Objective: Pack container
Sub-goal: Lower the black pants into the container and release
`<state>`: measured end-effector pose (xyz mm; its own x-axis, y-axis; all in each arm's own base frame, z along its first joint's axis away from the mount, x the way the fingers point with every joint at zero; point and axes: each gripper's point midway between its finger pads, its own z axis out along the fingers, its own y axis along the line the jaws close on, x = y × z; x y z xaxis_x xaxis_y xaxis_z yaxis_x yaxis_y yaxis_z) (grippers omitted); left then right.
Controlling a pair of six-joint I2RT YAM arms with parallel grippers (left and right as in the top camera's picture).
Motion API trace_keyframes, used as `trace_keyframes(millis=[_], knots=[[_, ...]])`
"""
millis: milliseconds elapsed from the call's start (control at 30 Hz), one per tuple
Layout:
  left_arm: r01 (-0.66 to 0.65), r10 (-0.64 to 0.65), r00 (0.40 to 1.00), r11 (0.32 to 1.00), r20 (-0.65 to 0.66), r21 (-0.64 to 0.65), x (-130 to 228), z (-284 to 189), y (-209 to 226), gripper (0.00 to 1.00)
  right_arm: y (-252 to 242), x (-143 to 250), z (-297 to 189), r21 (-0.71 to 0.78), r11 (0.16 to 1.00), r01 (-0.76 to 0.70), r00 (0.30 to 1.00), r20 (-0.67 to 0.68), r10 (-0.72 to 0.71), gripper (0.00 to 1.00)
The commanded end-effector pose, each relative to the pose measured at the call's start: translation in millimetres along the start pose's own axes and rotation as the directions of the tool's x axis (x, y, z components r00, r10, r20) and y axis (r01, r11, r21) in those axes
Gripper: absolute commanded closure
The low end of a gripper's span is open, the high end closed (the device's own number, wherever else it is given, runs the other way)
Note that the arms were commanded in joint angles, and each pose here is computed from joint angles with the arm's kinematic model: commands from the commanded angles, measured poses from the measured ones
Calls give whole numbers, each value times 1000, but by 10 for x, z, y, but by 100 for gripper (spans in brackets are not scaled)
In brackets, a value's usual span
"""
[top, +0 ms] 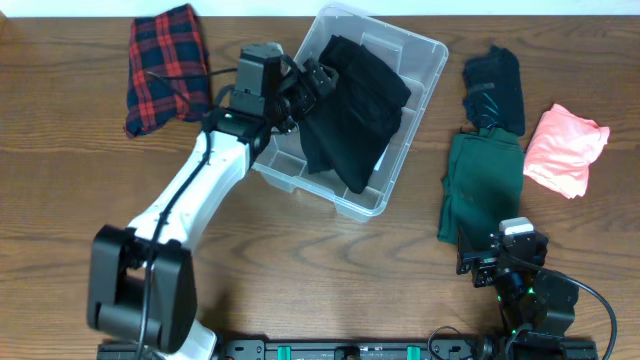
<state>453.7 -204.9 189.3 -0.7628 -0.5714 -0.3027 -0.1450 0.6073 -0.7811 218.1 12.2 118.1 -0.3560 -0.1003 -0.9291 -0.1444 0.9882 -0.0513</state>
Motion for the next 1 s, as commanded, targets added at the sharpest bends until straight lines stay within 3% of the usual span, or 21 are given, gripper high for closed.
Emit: trace_keyframes(millis=[0,67,200,400,533,700,867,933,967], knots=[[-207,196,975,971,103,117,-161,-471,-542,2,26,7,4,-13,1000,3,1000,1,-3,1],[-307,292,947,945,134,110,-151,-597,-631,2,26,7,4,-13,1000,3,1000,1,-3,1],[-458,457,870,888,186,-40,-201,-775,-532,2,26,7,4,-13,1000,3,1000,1,-3,1],[-627,638,764,769,91,-128,-50,-697,-355,2,26,7,4,-13,1000,3,1000,1,-3,1],[-604,631,776,744,4,-285,-74,-610,71,2,26,7,4,-13,1000,3,1000,1,-3,1],[-591,624,781,746,13,-306,-154,-618,131,2,26,7,4,-13,1000,3,1000,1,-3,1],[-605,626,779,741,-24,-290,-47,-451,170,33,26,7,4,-13,1000,3,1000,1,-3,1],[-626,636,768,722,-74,-294,39,-293,282,51,26,7,4,-13,1000,3,1000,1,-3,1],[-635,640,762,709,-98,-307,69,-213,359,53,26,7,4,-13,1000,3,1000,1,-3,1]])
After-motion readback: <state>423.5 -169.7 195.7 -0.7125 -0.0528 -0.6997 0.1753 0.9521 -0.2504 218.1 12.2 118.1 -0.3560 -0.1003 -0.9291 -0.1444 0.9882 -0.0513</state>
